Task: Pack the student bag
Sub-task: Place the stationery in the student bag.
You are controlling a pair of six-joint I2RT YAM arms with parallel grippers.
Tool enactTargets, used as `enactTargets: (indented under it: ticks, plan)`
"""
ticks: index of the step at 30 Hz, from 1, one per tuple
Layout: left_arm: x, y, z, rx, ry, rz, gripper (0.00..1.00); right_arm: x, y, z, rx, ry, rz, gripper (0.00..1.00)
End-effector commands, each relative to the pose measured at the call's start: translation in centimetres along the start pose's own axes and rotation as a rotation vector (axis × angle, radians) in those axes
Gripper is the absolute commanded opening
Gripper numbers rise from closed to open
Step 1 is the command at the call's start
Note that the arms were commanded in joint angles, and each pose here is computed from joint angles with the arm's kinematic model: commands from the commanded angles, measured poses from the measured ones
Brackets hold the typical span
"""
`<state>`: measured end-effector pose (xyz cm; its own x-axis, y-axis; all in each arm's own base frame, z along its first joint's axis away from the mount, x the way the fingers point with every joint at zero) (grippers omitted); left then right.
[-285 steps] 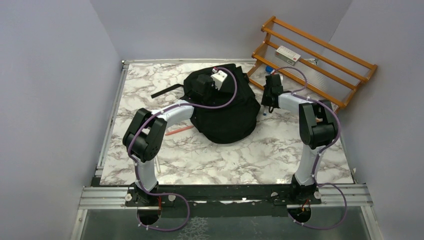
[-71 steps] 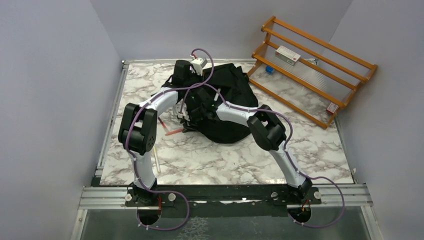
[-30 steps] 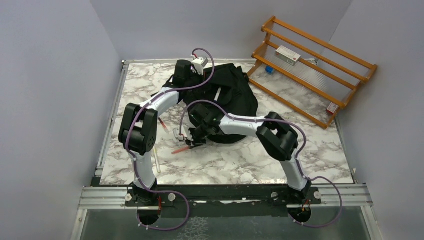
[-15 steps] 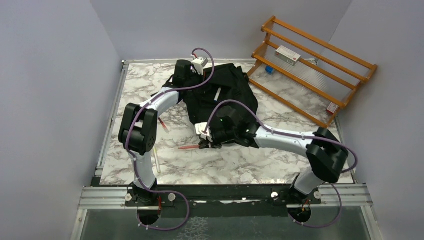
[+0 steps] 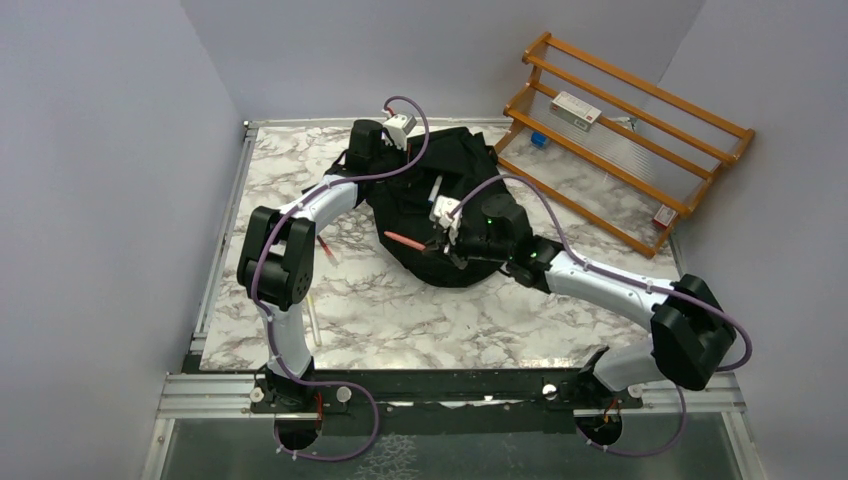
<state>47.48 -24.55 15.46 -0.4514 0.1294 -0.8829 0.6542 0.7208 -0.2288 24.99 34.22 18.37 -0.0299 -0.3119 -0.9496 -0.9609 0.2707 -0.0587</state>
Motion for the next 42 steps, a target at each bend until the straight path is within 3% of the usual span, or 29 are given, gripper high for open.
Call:
enactTargets:
  ticks: [1, 7, 24, 36, 42]
  plan:
    - [-2.7, -0.3, -0.2, 0.010, -0.073, 0.042, 0.00, -0.3, -2.7, -1.9, 0.110, -0.010, 0.113, 0.01]
    - [-2.6, -0.3, -0.1, 0.013, -0.071, 0.038, 0.00, 1.8, -6.0, -4.1, 0.247, 0.064, 0.223, 0.01]
    - [-2.7, -0.6, -0.2, 0.031, -0.072, 0.044, 0.00, 3.8, -12.3, -4.4, 0.490, 0.077, 0.960, 0.01]
    - [-2.8, -1.3, -0.1, 0.057, -0.068, 0.049, 0.00, 4.5, -14.0, -2.0, 0.464, 0.001, 1.260, 0.01]
    - [-2.7, -1.8, 0.0, 0.066, -0.061, 0.063, 0.00, 3.0, -15.5, 0.2, 0.386, -0.100, 1.404, 0.01]
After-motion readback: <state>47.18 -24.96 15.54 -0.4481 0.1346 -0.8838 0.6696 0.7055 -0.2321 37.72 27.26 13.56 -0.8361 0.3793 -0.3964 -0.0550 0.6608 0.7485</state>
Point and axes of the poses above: each gripper's point midway between its finger pads, its own z axis out along the fingers, its own y axis along the line the jaws close on, x = y × z, the point moved 1 cm from there along -z, back along the fingers, and after that the axes turned 6 degrees about z, right-handed, at the moved point
